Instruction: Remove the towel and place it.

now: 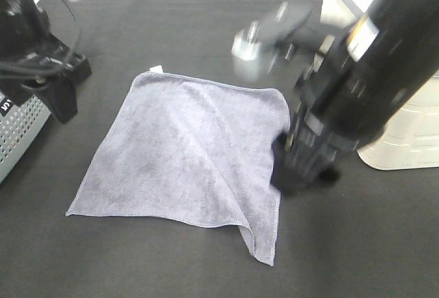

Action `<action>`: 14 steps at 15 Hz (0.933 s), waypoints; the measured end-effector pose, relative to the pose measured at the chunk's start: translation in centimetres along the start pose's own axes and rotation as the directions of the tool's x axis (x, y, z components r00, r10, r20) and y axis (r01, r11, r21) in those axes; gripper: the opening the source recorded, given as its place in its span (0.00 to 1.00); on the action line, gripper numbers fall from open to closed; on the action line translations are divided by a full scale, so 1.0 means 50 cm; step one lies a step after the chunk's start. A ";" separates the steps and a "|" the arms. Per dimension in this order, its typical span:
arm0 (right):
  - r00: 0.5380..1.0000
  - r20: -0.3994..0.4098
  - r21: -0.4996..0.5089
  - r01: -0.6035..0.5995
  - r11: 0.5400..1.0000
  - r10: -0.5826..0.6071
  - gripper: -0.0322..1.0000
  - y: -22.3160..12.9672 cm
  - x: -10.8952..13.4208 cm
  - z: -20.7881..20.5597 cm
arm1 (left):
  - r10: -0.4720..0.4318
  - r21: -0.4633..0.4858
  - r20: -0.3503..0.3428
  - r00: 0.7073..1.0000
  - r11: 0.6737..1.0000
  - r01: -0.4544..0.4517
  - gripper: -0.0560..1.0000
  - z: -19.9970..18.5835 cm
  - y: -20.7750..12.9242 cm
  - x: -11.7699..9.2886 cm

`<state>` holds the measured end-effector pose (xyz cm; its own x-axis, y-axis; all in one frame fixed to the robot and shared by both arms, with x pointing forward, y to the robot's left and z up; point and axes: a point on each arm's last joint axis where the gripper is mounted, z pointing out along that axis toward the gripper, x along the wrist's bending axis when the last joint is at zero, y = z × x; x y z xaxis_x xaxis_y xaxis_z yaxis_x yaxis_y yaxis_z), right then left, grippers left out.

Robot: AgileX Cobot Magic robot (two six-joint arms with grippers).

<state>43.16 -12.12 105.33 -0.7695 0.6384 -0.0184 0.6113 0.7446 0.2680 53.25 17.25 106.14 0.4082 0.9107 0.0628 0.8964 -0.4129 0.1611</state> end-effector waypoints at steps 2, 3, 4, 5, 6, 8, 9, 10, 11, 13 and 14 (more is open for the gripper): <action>0.994 0.041 -0.066 -0.102 0.993 0.105 0.74 0.013 -0.007 -0.081 | -0.019 -0.059 0.001 1.000 0.998 0.019 0.64 -0.041 -0.015 0.003; 0.986 0.078 -0.085 -0.140 0.986 0.147 0.74 0.019 -0.015 -0.116 | -0.038 -0.090 0.003 0.999 0.995 0.038 0.64 -0.062 -0.023 0.004; 0.974 0.126 -0.113 -0.177 0.978 0.190 0.74 0.025 -0.025 -0.151 | -0.058 -0.125 0.004 0.998 0.990 0.058 0.64 -0.086 -0.034 0.007; 0.953 0.173 -0.135 -0.228 0.964 0.250 0.74 0.025 -0.045 -0.176 | -0.088 -0.159 0.003 0.996 0.983 0.087 0.64 -0.108 -0.045 0.014; 0.919 0.215 -0.170 -0.297 0.939 0.330 0.74 0.018 -0.075 -0.202 | -0.134 -0.192 -0.004 0.991 0.973 0.130 0.64 -0.129 -0.058 0.033; 0.847 0.248 -0.233 -0.420 0.877 0.471 0.74 -0.017 -0.141 -0.241 | -0.237 -0.260 -0.045 0.970 0.941 0.218 0.64 -0.170 -0.090 0.088; 0.802 0.248 -0.252 -0.488 0.836 0.543 0.74 -0.043 -0.175 -0.255 | -0.284 -0.284 -0.061 0.957 0.924 0.256 0.64 -0.185 -0.106 0.113; 0.769 0.244 -0.261 -0.535 0.803 0.591 0.74 -0.070 -0.200 -0.269 | -0.358 -0.315 -0.081 0.930 0.894 0.317 0.64 -0.203 -0.130 0.151; 0.731 0.223 -0.279 -0.586 0.760 0.645 0.74 -0.104 -0.229 -0.287 | -0.399 -0.335 -0.090 0.912 0.875 0.349 0.64 -0.216 -0.145 0.170; 0.706 0.231 -0.309 -0.599 0.738 0.670 0.74 -0.138 -0.244 -0.310 | -0.481 -0.362 -0.103 0.871 0.833 0.418 0.64 -0.230 -0.184 0.202; 0.705 0.231 -0.327 -0.593 0.736 0.671 0.74 -0.149 -0.236 -0.321 | -0.512 -0.362 -0.107 0.852 0.818 0.447 0.64 -0.229 -0.210 0.210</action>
<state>44.69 -28.33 119.02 -0.0898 0.9944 -0.0560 0.8454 0.1059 0.5235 46.14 31.23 116.39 -0.1295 0.9887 0.0760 0.8536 0.0722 0.5160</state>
